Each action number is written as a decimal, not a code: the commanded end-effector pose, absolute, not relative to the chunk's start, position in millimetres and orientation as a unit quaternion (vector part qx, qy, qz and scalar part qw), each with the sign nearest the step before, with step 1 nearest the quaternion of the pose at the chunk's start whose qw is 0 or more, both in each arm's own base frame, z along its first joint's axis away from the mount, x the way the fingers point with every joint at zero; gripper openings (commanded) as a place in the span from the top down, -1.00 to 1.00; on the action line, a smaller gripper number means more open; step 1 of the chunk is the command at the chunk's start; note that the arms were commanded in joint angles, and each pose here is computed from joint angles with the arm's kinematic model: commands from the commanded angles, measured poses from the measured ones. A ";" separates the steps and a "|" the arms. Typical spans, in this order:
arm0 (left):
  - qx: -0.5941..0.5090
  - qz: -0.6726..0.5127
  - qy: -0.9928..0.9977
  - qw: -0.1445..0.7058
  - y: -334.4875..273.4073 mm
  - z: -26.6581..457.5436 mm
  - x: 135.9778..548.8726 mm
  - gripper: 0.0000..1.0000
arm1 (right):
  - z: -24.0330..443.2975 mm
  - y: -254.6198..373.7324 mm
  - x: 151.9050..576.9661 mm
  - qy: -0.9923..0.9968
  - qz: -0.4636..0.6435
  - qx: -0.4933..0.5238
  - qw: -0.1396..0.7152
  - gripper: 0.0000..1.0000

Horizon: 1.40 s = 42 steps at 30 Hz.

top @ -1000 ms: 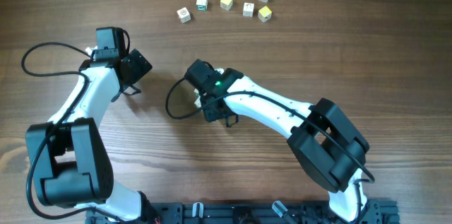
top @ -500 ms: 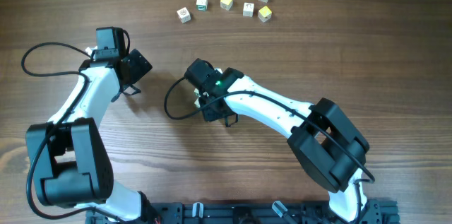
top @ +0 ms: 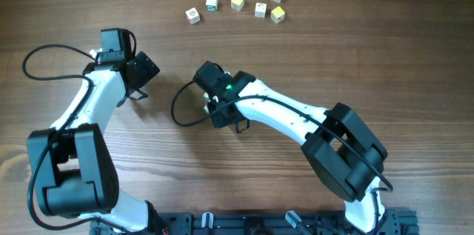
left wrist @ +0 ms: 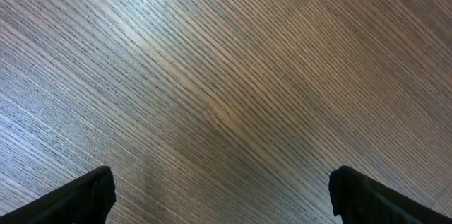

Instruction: Form a circle

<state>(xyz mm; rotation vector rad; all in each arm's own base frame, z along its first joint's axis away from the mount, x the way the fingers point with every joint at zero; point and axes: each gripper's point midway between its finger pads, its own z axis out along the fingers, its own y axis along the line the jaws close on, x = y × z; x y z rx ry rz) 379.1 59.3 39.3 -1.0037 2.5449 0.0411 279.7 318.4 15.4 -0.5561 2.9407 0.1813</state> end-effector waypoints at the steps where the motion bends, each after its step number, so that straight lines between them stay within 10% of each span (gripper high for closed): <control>1: -0.362 0.023 0.909 0.202 64.1 38.7 381.0 -1.00 | 9.0 319.1 277.8 0.978 0.062 -0.188 0.063 0.35; 22: -0.362 0.023 0.909 0.202 64.1 38.7 381.0 -1.00 | 9.1 318.9 279.2 0.978 0.061 -0.186 0.066 0.23; 30: -0.362 0.023 0.909 0.202 64.1 38.7 381.0 -1.00 | 71.9 334.1 300.1 0.968 0.091 -0.195 0.125 -0.18; 42: -0.362 0.023 0.909 0.202 64.1 38.7 381.0 -1.00 | 132.2 204.8 384.4 0.979 0.018 -0.050 0.195 -0.39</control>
